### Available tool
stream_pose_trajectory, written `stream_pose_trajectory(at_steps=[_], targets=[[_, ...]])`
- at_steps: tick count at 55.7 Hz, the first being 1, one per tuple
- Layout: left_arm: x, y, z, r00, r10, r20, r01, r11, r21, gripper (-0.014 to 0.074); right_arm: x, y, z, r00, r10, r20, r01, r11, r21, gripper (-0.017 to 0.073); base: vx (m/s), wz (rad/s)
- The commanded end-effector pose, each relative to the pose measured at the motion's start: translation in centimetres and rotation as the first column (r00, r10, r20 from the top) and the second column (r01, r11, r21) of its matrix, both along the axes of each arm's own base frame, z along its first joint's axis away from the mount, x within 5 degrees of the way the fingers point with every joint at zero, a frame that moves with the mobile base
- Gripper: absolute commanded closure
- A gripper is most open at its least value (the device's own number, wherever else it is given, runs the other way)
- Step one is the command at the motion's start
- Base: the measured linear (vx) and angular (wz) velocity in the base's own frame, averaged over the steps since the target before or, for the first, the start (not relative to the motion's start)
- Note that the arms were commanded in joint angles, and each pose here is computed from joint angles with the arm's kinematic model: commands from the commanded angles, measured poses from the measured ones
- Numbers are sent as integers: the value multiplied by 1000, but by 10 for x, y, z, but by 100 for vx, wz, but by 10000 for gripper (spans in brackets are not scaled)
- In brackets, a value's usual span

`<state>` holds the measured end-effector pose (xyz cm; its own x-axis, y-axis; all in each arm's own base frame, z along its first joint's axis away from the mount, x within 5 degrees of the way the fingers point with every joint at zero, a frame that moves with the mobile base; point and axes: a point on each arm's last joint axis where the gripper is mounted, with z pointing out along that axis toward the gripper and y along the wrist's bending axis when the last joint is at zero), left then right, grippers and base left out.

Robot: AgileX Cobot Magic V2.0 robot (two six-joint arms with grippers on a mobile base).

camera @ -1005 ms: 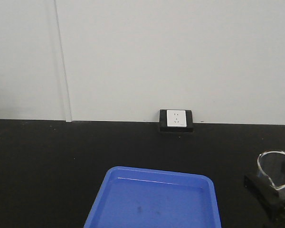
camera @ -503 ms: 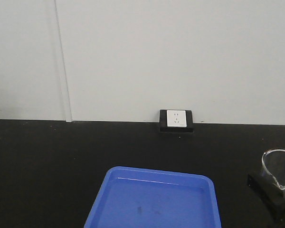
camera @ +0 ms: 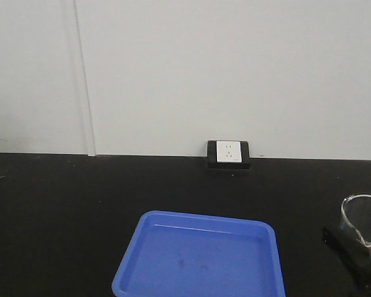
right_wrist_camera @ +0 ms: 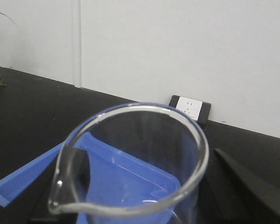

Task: Move beaker to silver tray on left bench
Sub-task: 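Drive the base to the bench with the silver tray, holding the beaker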

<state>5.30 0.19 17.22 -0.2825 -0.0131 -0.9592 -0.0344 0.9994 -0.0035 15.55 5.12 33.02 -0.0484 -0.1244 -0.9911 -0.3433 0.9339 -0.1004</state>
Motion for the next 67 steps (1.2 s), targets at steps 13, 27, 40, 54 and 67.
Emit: stream_pose_trajectory(at_steps=[13,27,40,54,67], targets=[[1,0,-2,998,-4,66,5,1000,-11,592,-2,2,13,998,26,50,-27,1000,12,566,-24,2],[1,0,-2,998,-4,66,5,1000,-11,592,-3,2,13,998,27,53,-27,1000,13,566,-32,23],[1,0,-2,998,-4,66,5,1000,-11,592,-3,2,13,998,26,53,-27,1000,13,566,-35,45],[1,0,-2,998,-4,66,5,1000,-11,592,-3,2,13,998,26,53,-27,1000,13,566,-36,47],[1,0,-2,998,-4,66,5,1000,-11,592,-3,2,13,998,26,53,-27,1000,13,566,-34,46]])
